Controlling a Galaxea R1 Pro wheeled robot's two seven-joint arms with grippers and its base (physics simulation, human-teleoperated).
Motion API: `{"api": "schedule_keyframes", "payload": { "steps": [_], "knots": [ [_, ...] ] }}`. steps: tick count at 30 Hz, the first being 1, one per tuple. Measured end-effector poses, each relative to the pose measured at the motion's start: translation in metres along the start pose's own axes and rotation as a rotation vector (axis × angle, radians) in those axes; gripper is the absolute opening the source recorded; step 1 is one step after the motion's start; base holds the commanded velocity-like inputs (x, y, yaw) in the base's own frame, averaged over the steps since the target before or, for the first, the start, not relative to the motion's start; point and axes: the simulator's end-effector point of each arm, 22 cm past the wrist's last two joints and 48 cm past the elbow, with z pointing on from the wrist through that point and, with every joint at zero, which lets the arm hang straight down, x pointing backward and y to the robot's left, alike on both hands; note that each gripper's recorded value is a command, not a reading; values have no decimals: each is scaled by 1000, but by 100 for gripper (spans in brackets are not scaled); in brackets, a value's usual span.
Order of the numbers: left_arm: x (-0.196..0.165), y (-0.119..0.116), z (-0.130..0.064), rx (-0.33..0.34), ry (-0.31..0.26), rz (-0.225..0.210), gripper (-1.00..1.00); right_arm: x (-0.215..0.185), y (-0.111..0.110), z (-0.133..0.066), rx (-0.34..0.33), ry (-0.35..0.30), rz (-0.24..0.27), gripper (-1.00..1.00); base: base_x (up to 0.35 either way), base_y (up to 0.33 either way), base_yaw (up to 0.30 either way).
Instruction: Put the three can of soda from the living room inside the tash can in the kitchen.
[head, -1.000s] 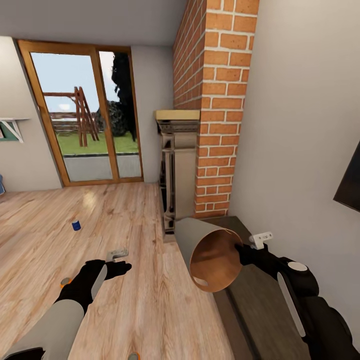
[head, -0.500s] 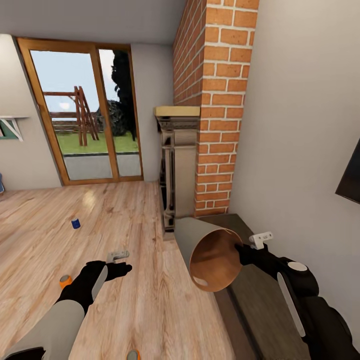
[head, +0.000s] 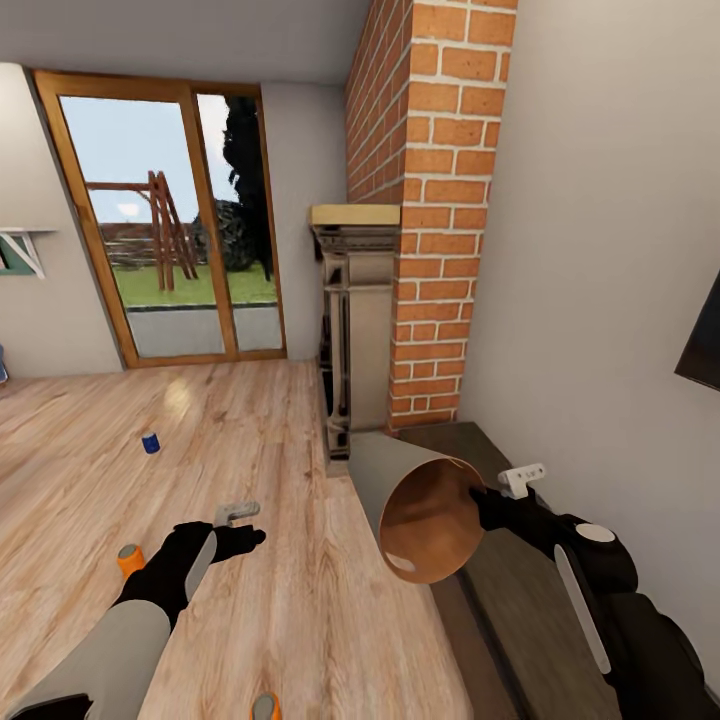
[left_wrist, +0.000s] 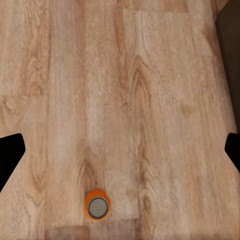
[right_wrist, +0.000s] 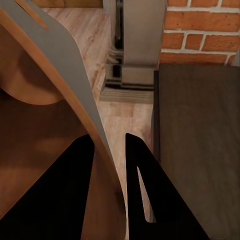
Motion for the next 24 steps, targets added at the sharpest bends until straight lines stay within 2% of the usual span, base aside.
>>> {"api": "schedule_keyframes", "payload": {
  "steps": [10,15,24],
  "knots": [
    [15,4,13,-1,0,-1,100,20,0,5,0,-1,0,-100,0,0,0],
    [34,6,24,-2,27,-3,100,29,1,7,0,-1,0,-100,0,0,0],
    [53,8,37,-3,41,-5,100,48,1,11,0,-1,0,-100,0,0,0]
  ]
}}
